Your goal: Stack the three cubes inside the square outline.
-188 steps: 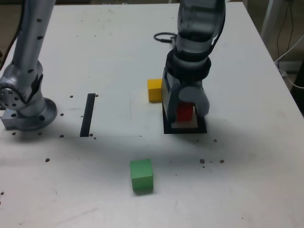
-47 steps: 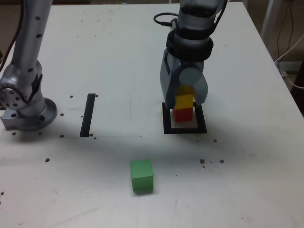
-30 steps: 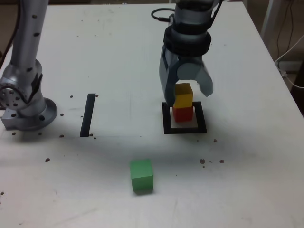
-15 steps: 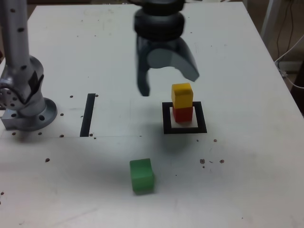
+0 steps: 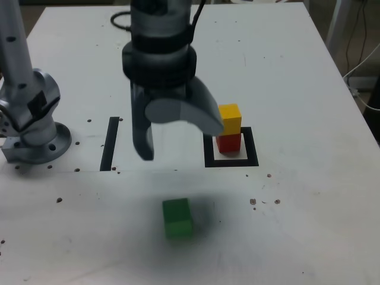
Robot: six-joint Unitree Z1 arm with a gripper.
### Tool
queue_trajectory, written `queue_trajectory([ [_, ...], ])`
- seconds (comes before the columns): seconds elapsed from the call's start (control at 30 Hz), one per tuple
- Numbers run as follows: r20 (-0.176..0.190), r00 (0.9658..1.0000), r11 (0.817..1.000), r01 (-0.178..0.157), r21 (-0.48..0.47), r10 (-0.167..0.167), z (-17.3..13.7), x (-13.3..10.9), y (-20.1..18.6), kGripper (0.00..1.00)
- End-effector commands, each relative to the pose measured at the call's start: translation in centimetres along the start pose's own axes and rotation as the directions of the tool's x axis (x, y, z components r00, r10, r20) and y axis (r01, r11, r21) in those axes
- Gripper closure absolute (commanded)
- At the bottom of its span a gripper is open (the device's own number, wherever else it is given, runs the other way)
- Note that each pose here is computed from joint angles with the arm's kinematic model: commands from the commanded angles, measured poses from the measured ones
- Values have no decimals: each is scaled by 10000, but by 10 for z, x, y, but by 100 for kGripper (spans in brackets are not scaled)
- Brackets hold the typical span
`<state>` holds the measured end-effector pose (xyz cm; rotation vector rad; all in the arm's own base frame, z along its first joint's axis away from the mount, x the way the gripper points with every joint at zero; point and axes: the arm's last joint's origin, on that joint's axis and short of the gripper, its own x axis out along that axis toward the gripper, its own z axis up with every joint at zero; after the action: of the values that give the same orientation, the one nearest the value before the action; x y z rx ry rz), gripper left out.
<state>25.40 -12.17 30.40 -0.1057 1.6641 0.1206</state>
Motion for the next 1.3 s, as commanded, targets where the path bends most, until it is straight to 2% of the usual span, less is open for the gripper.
queue_trajectory([
  [0.0,-333,9992,9997,244,20,-243,0,8,-11,1],
  [0.13,-770,9955,9985,551,47,-546,-2,14,-19,1],
  [0.23,-921,9938,9980,635,64,-627,-4,19,-23,1],
  [0.57,-912,9924,9954,863,409,-823,-3,50,-35,2],
  [0.83,-997,9891,9910,1156,678,-1086,1,81,-39,2],
  [1.0,-966,9878,9898,1288,613,-1225,1,89,-38,4],
  [1.13,-887,9865,9877,1434,615,-1377,3,88,-40,10],
  [1.2,-926,9862,9880,1428,584,-1371,3,88,-41,17],
  [1.27,-1015,9863,9893,1361,534,-1302,4,85,-42,28],
])
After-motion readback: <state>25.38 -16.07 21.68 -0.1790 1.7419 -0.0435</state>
